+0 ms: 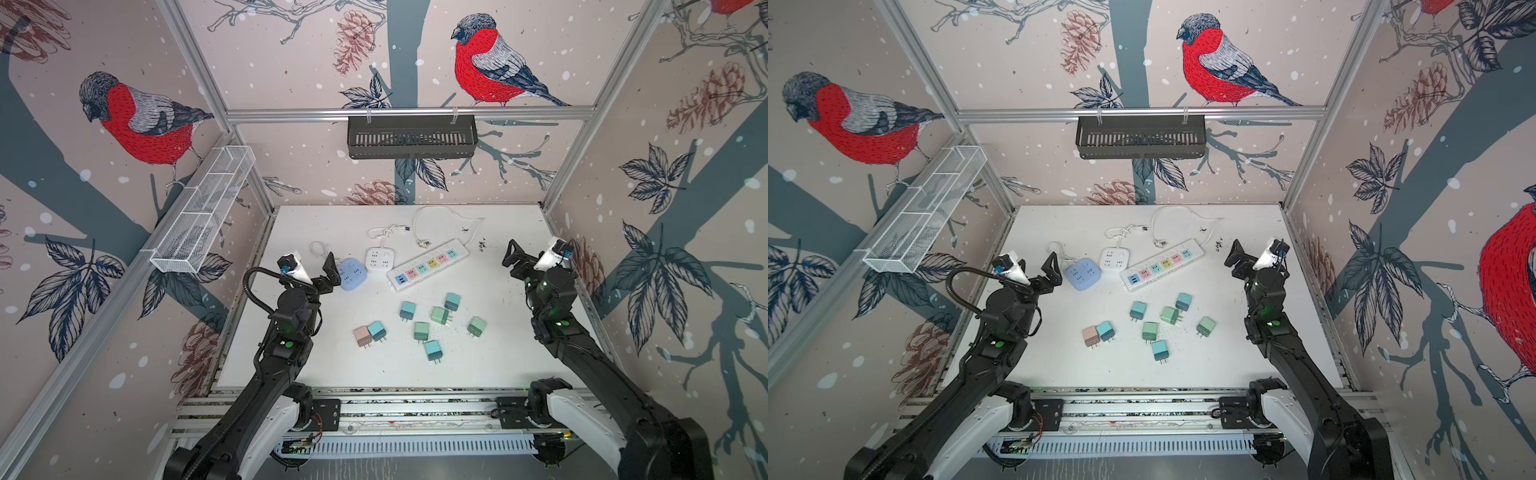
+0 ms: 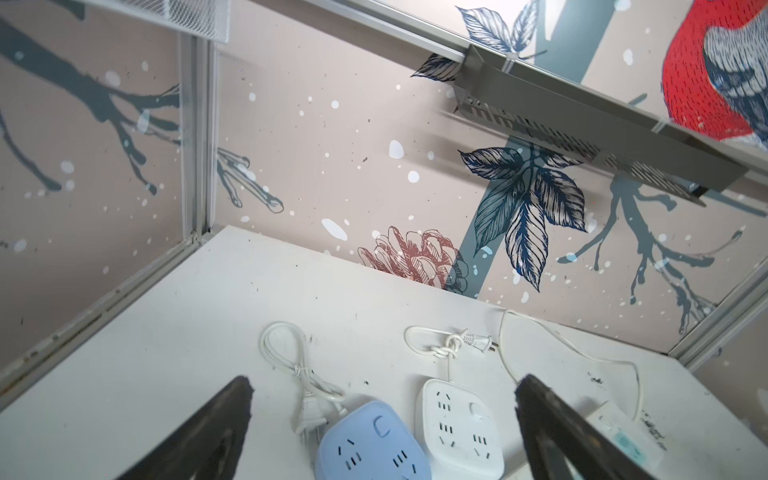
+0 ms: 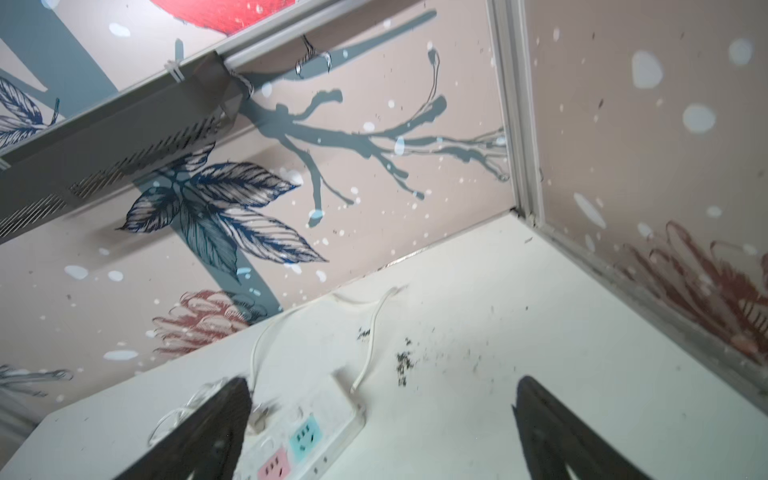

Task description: Insert the plug

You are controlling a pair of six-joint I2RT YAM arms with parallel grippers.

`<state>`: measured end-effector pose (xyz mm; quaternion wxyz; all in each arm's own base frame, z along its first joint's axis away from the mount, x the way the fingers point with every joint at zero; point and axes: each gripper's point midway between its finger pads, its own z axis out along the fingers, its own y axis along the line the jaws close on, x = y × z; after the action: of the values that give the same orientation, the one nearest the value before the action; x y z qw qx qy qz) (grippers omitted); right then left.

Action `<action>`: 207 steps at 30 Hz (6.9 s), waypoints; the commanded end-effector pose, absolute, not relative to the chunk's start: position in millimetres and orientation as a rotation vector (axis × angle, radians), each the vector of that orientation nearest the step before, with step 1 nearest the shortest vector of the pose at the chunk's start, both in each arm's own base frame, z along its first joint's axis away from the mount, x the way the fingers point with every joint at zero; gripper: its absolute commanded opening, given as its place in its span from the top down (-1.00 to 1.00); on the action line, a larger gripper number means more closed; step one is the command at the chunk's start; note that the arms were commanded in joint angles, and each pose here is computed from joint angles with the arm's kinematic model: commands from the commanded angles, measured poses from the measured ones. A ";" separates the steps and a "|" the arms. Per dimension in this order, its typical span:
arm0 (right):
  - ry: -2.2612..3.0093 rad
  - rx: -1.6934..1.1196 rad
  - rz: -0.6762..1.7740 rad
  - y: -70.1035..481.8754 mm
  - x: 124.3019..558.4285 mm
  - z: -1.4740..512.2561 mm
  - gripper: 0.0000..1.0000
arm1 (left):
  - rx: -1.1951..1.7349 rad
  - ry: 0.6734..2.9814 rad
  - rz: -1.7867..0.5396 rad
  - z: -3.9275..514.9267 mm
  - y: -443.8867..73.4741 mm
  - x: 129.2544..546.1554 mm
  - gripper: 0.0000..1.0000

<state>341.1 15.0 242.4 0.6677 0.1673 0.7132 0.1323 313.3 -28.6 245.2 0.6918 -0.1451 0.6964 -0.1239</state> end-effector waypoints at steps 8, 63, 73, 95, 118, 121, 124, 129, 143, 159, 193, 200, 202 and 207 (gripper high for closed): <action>1.690 0.441 0.553 31.1 350.0 232.2 -0.99 | -0.393 1.673 -0.498 243.3 -45.9 298.1 -0.83; 2.469 0.076 0.372 183.0 476.2 52.6 -0.47 | -0.149 2.213 -0.603 88.7 -237.2 351.8 -0.53; 2.449 0.079 0.366 185.8 435.4 56.4 -0.48 | -0.151 2.283 -0.489 79.3 -230.2 357.9 -0.50; 2.083 0.295 0.405 126.7 279.7 161.7 -0.57 | -0.211 1.837 -0.275 166.5 -85.4 259.5 -0.93; 2.261 0.134 0.441 170.5 242.5 102.8 -0.51 | -0.202 1.932 -0.340 149.8 -91.4 247.5 -0.94; 2.298 0.116 0.397 174.9 239.8 91.2 -0.52 | -0.207 1.923 -0.343 151.3 -90.2 246.8 -0.94; 2.336 0.094 0.364 179.7 238.6 79.0 -0.52 | -0.213 1.910 -0.349 152.7 -88.4 245.1 -0.94; 2.372 0.087 0.335 183.9 238.3 63.6 -0.51 | -0.224 1.884 -0.361 156.9 -85.4 242.9 -0.94; 2.354 0.173 0.262 191.3 279.4 65.2 -0.47 | -0.225 1.887 -0.362 156.7 -85.5 242.4 -0.94; 2.463 0.208 0.067 179.8 291.9 25.5 -0.28 | -0.225 1.883 -0.362 156.6 -84.7 242.0 -0.94; 2.498 0.050 0.155 185.0 279.6 18.3 0.42 | -0.228 1.887 -0.363 156.3 -85.2 242.4 -0.94; 2.326 0.031 0.230 182.9 281.0 74.7 0.56 | -0.226 1.892 -0.360 159.6 -84.9 241.7 -0.94; 2.247 0.013 0.277 183.5 278.6 99.0 0.56 | -0.233 1.886 -0.349 161.8 -82.7 242.1 -0.94; 2.020 -0.100 0.397 190.7 268.7 153.2 0.64 | -0.228 1.885 -0.334 166.9 -82.4 243.7 -0.93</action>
<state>265.9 186.2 124.2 0.4574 -0.0098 0.8759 0.1533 242.1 -85.2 165.4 0.5690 -0.0948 0.8021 -0.1545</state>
